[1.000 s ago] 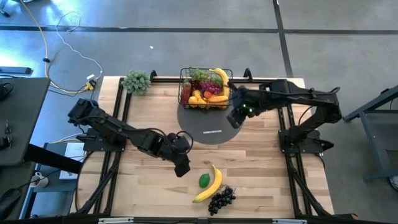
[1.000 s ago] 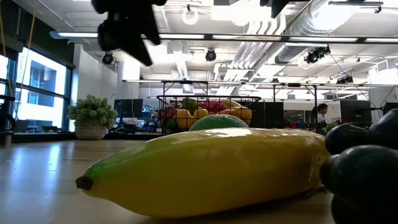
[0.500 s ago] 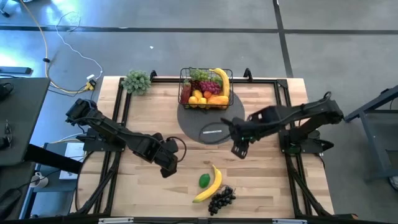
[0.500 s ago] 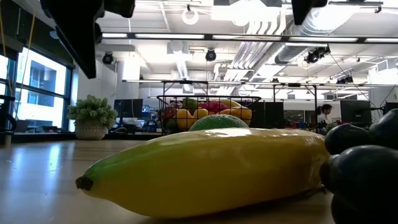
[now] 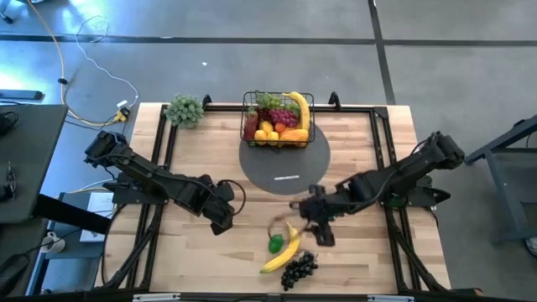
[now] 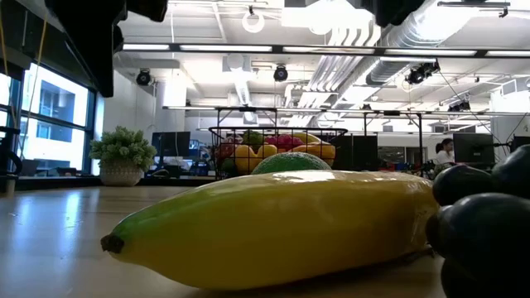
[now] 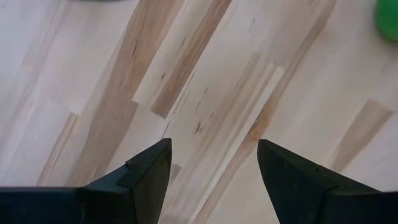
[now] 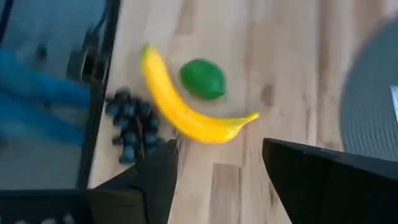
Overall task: Build produce basket
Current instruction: Put the banana into the wire basket
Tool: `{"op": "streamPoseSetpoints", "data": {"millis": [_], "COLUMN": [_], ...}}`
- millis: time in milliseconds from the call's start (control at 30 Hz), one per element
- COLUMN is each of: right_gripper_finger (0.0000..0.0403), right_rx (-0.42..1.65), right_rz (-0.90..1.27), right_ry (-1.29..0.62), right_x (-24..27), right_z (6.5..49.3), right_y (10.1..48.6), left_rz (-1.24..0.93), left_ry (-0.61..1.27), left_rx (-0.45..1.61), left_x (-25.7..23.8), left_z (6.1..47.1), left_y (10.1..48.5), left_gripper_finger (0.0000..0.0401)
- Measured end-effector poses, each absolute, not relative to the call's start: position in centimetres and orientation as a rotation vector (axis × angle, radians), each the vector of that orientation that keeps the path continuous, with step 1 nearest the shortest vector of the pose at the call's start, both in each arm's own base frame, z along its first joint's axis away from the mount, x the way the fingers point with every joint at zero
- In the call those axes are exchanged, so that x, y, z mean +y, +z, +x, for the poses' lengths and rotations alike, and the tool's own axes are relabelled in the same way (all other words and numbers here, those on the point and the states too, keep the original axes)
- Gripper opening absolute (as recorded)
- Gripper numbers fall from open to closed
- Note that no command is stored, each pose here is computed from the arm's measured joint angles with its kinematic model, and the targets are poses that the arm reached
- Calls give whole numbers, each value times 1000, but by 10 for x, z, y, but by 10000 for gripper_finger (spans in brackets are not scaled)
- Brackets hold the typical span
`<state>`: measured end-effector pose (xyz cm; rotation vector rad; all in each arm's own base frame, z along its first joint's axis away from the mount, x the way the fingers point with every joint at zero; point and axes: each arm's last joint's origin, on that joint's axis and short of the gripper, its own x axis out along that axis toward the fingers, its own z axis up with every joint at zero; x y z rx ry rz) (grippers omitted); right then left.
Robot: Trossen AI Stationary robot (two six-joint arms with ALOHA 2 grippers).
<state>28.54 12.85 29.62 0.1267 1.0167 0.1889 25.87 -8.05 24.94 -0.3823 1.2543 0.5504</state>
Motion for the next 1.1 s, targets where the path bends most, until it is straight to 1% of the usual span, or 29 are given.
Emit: {"op": "streamPoseSetpoints", "data": {"millis": [100,167,200,300,533,633,767,1100], "right_gripper_finger": [217,218,218,218,218,218,218,218], "right_rx": [980,997,989,982,959,959,966,1091], "right_rz": [-11,-30,-1,189,769,925,1065,1178], "right_ry": [291,303,293,196,-89,-172,-263,-421], "right_x": [139,141,142,141,135,136,138,146], "right_z": [286,283,283,286,292,294,298,312], "right_y": [286,277,274,266,257,255,247,204], "left_rz": [-393,-420,-434,-471,-521,-536,-538,-514], "left_ry": [559,558,562,581,618,627,629,618], "left_rx": [1263,1272,1271,1264,1250,1246,1245,1246], "left_x": [-81,-81,-81,-82,-82,-82,-82,-82], "left_z": [258,258,258,258,258,259,259,259], "left_y": [248,248,248,248,248,248,248,248], "left_gripper_finger": [227,227,227,227,227,227,227,227]}}
